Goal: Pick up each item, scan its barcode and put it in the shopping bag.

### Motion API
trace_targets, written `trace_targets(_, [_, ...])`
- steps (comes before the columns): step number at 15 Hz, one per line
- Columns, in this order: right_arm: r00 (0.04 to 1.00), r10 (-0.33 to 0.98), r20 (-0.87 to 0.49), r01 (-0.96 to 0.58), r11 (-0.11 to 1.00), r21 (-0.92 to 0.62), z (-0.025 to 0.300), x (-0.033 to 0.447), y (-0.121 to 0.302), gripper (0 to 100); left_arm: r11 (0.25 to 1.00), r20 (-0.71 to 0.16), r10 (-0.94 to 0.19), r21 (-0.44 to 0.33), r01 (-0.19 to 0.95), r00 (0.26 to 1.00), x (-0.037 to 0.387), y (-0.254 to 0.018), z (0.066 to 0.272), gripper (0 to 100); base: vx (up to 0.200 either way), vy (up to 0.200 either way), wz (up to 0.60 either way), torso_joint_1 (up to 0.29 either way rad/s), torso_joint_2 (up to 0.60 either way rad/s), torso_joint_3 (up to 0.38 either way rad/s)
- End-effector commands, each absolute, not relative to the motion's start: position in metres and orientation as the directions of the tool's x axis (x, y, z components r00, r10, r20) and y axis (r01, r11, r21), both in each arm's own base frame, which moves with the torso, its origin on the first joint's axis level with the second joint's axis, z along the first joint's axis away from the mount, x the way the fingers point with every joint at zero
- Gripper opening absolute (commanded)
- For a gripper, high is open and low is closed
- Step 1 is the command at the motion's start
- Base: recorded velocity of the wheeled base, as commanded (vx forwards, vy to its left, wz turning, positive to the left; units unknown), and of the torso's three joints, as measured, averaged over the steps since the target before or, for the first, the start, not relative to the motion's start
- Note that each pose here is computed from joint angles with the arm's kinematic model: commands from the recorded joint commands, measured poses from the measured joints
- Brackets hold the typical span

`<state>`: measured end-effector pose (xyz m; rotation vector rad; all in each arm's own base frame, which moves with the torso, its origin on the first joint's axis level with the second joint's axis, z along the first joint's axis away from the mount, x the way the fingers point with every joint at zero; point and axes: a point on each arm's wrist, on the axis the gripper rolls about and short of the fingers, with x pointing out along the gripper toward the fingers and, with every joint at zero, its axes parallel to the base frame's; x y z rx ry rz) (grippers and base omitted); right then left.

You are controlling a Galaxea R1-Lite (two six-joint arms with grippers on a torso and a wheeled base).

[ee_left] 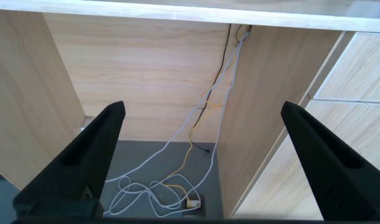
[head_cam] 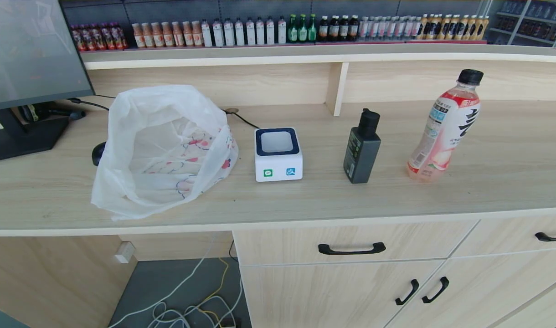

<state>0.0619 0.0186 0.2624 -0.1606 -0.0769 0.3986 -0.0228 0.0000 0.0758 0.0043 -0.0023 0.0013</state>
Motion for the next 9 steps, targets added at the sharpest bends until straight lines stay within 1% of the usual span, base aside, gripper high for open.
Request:
trace_targets(1, [0.901,0.433,-0.003,-0.427,0.887,-0.176,0.259,0.083,0.028,100,1.0,0.003,0.002,0.005,-0.002,1.0,-0.023,0.0,0.076,100,0.0,0.0,0.0,0.0,0.0,0.0])
trace_targets(5, [0.843,0.534,-0.057,-0.536,0.827,-0.17,0.253,0.098,0.045,100,1.0,0.003,0.002,0.005,-0.002,1.0,-0.023,0.0,0.076,100,0.0,0.0,0.0,0.0,0.0,0.0])
trace_targets(9, [0.846,0.532,-0.041,-0.53,0.829,-0.175,0.253,0.129,0.06,100,1.0,0.003,0.002,0.005,-0.002,1.0,-0.023,0.0,0.076,100,0.0,0.0,0.0,0.0,0.0,0.0])
